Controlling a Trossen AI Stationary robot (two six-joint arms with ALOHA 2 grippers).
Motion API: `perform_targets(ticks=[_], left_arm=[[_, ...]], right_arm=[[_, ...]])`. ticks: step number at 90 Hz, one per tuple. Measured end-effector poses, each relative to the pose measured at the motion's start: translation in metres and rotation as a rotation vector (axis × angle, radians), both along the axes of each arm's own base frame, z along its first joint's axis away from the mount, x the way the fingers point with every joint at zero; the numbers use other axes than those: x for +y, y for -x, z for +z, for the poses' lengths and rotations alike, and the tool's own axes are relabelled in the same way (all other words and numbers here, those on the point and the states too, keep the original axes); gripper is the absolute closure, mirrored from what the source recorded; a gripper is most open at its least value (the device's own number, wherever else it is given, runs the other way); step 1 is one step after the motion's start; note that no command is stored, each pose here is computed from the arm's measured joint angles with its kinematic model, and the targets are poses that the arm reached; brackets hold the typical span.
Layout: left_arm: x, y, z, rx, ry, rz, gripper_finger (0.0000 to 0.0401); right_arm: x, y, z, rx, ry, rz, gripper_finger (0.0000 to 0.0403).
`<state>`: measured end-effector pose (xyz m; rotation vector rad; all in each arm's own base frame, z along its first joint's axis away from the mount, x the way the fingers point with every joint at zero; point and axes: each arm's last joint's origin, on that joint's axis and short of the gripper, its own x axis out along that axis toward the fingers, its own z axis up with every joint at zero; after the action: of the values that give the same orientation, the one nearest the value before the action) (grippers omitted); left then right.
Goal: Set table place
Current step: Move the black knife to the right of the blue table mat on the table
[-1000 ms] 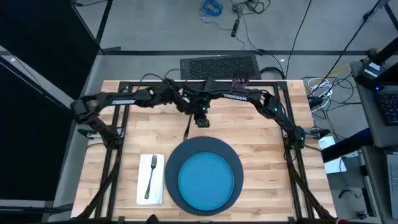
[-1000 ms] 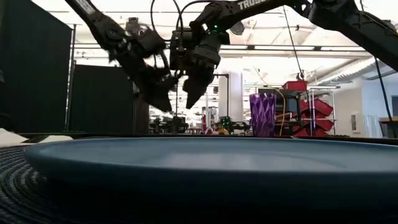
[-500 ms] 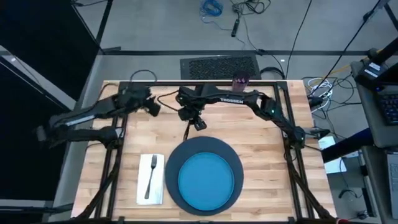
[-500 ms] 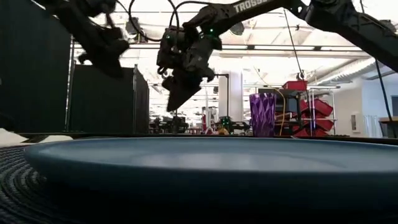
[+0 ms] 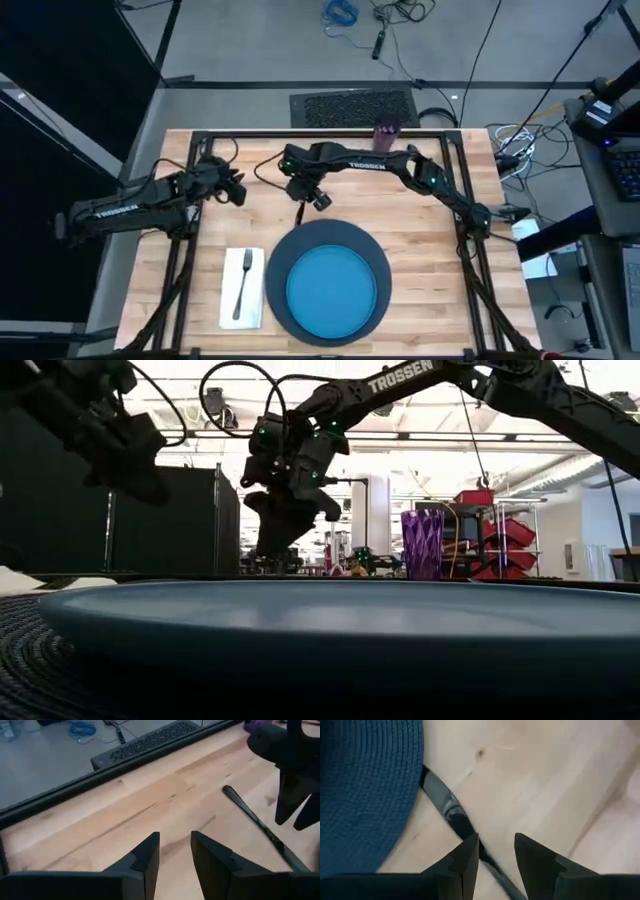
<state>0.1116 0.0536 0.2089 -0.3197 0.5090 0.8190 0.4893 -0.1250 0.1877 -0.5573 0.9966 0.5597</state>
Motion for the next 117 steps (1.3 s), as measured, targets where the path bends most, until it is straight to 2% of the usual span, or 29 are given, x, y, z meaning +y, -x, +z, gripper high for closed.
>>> perform_targets(ticks=[31,46,62,84,117], left_arm=[[0.000,-0.001,0.004,-0.021,-0.042,-0.026,0.0304],[0.001,-0.002,0.005,-0.030,-0.044,-0.030,0.0304],[0.000,-0.002,0.005,-0.027,-0.042,-0.036,0.0304],[0.000,-0.002,0.005,-0.013,-0.058,-0.050,0.0304],[0.001,-0.004,0.008,-0.040,-0.077,-0.053,0.0304]], right_arm=[[0.000,0.001,-0.001,-0.006,0.048,0.115,0.0291],[-0.001,-0.004,-0.019,-0.017,0.085,0.200,0.0291],[-0.001,-0.005,-0.041,0.050,0.144,0.250,0.0291],[-0.002,-0.004,-0.041,0.069,0.164,0.254,0.0291],[-0.015,-0.001,-0.041,0.072,0.132,0.151,0.0291]])
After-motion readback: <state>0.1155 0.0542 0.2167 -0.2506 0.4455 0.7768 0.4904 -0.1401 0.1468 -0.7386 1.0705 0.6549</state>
